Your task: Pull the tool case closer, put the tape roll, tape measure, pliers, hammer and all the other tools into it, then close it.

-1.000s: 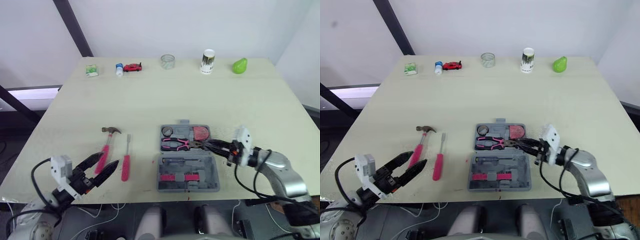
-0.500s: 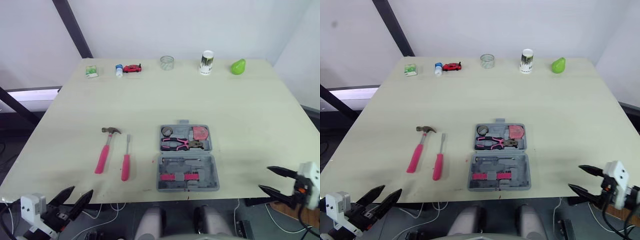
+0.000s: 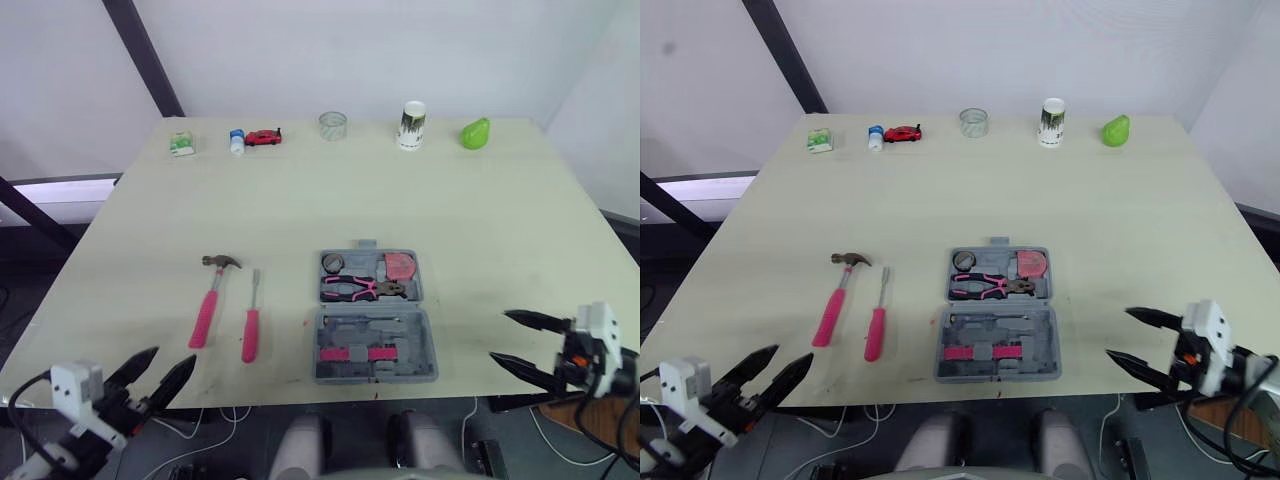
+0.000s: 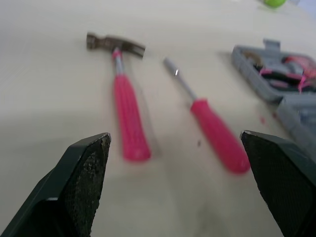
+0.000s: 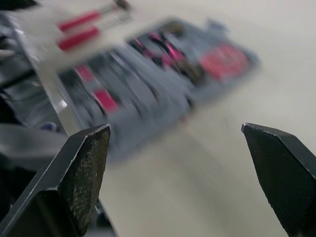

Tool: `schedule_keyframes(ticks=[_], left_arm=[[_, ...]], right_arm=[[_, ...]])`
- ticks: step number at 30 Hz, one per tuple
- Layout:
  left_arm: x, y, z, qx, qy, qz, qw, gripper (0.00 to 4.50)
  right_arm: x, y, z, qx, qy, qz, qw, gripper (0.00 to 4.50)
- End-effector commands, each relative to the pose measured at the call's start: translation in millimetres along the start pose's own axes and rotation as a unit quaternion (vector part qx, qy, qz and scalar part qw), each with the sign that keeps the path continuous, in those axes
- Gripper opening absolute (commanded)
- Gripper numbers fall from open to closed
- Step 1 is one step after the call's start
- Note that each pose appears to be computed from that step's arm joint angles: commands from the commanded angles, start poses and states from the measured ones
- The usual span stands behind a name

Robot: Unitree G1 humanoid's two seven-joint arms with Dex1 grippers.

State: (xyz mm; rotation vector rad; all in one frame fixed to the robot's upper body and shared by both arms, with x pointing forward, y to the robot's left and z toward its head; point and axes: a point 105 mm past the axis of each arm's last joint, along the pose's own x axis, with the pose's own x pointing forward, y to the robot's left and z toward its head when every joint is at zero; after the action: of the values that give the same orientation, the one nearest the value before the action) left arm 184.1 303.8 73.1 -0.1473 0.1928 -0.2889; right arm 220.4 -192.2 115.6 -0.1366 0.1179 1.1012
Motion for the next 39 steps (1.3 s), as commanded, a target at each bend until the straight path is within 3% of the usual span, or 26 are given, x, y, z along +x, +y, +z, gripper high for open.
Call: schedule_keyframes(ticks=[1, 7, 15, 30, 39], left_arm=[[18, 7, 22, 0.023, 0.015, 0.063, 0.998, 4.5], [50, 14, 38, 0.036, 0.061, 0.1, 0.992, 4.5], [78, 28, 47, 0.05, 0.096, 0.117, 0.987, 4.5], [144, 40, 37, 0.059, 0.15, 0.149, 0.976, 4.5], [160, 41, 26, 0.067, 0.163, 0.157, 0.972, 4.5]], right_arm=[[25, 12, 31, -0.036, -0.042, 0.054, 0.997, 4.46], [53, 18, 66, -0.062, -0.082, 0.101, 0.99, 4.46], [61, 20, 82, -0.069, -0.091, 0.118, 0.986, 4.46], [66, 24, 87, -0.08, -0.094, 0.112, 0.986, 4.46], [64, 25, 88, -0.084, -0.09, 0.106, 0.987, 4.46]])
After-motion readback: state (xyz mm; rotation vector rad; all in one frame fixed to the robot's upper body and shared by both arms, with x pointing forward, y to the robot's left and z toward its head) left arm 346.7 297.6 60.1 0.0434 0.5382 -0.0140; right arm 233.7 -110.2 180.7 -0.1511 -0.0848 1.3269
